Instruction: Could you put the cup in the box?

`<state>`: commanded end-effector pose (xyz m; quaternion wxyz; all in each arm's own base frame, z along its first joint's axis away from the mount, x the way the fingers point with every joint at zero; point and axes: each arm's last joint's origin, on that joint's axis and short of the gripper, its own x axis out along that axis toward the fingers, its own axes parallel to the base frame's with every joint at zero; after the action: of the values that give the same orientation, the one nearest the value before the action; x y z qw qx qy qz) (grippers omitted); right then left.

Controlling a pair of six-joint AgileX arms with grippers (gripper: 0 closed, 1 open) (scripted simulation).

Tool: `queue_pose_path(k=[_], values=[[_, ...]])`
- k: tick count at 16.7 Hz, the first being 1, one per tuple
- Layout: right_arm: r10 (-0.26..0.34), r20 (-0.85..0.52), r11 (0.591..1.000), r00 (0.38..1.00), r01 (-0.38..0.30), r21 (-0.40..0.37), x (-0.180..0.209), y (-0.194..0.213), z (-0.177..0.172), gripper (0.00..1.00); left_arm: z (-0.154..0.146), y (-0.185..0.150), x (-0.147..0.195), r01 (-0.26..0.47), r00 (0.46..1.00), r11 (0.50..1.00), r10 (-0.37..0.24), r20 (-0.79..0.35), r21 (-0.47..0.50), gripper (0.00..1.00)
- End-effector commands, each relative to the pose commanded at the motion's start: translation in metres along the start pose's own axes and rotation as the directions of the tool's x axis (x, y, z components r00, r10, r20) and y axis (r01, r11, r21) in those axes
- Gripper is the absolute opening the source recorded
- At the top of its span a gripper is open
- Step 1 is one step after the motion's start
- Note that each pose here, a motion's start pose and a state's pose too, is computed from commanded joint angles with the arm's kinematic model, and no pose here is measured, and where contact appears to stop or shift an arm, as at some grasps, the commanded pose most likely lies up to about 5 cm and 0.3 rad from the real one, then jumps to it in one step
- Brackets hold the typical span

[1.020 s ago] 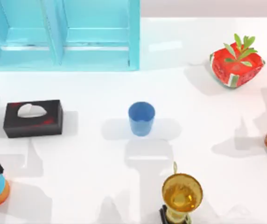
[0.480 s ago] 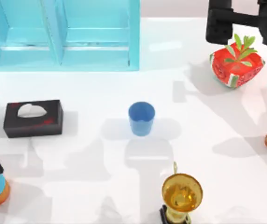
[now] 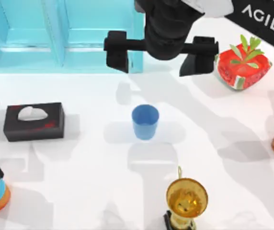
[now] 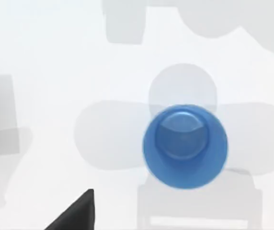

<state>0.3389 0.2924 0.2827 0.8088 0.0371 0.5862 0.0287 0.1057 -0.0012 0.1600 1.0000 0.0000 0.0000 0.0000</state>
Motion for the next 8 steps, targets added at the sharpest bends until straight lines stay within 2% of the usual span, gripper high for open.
queue_pose_path(k=[4,8], values=[[-0.072,-0.091,0.997,0.993,0.071,-0.012,0.041,0.038,-0.01,1.0,0.0,0.0,0.0,0.0,1.0,1.0,0.0,0.0,0.0,1.0],[-0.094,-0.115,0.996,0.989,0.093,-0.017,0.054,0.048,-0.015,1.0,0.0,0.0,0.0,0.0,1.0,1.0,0.0,0.0,0.0,1.0]])
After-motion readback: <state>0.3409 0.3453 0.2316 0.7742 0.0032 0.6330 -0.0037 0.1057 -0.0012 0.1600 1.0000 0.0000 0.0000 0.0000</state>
